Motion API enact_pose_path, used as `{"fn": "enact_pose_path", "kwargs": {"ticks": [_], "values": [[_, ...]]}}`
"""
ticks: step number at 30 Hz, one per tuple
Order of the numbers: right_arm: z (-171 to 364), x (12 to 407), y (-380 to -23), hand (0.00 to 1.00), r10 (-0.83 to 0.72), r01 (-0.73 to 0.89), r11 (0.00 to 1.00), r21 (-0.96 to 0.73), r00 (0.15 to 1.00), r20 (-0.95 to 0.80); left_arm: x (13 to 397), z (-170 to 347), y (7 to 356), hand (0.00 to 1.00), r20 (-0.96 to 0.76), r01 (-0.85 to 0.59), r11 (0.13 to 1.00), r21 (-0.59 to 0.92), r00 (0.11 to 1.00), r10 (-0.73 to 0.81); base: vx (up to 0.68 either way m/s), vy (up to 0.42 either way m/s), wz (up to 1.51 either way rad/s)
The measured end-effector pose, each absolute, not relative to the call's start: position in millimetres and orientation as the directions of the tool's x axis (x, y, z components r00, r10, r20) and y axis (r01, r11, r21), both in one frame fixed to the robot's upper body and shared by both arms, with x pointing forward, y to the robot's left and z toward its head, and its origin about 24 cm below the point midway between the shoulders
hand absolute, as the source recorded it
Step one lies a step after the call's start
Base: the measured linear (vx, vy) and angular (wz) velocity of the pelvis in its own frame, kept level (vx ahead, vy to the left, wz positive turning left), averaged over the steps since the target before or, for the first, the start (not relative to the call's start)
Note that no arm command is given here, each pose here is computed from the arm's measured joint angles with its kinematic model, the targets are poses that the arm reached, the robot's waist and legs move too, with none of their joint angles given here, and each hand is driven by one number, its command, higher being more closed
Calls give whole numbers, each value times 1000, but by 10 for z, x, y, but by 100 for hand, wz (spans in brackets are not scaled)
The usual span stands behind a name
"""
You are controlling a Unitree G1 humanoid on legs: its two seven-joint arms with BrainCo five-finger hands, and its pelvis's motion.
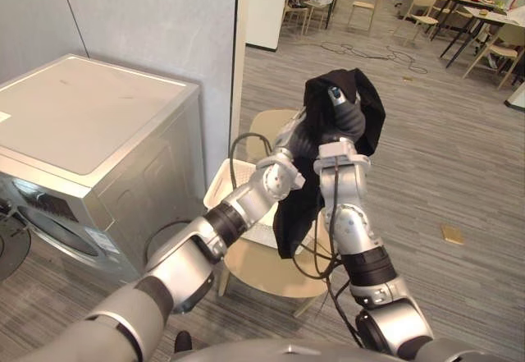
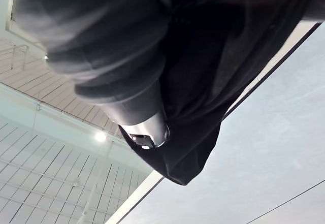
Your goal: Pick up the laundry basket with both hands and put the clothes into the washing machine.
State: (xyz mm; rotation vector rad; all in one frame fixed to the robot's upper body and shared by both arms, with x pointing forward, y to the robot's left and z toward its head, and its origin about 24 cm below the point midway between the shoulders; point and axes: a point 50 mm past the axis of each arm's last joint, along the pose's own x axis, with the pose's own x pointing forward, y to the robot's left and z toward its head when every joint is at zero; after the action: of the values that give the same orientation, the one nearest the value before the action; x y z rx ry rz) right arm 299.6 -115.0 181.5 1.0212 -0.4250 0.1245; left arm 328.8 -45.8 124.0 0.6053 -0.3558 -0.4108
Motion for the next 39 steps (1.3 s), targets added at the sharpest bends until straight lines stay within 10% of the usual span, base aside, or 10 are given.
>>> {"fn": "enact_pose_path", "kwargs": {"ticks": [20,21,30,39], "values": [[1887,2954,-1175,100,-125,-321,505,801,891,436,3191,1285,-571,100,201,329,758,563,835,-512,1,-2,3],[1887,2954,-1175,0,-125,-321,505,801,891,436,3191,1285,-571,100,201,329,758,564,835,-512,0,0,0],[1688,2465,-1416,0,-155,-314,499,808,884,440,3178,1264,-590,100,175,364,724,586,815,-552,8,0,-5],[948,1898,-2306,0,-438,179,649,740,882,171,3421,1182,346,100,188,173,891,420,944,-272,-11,1,-11]]}}
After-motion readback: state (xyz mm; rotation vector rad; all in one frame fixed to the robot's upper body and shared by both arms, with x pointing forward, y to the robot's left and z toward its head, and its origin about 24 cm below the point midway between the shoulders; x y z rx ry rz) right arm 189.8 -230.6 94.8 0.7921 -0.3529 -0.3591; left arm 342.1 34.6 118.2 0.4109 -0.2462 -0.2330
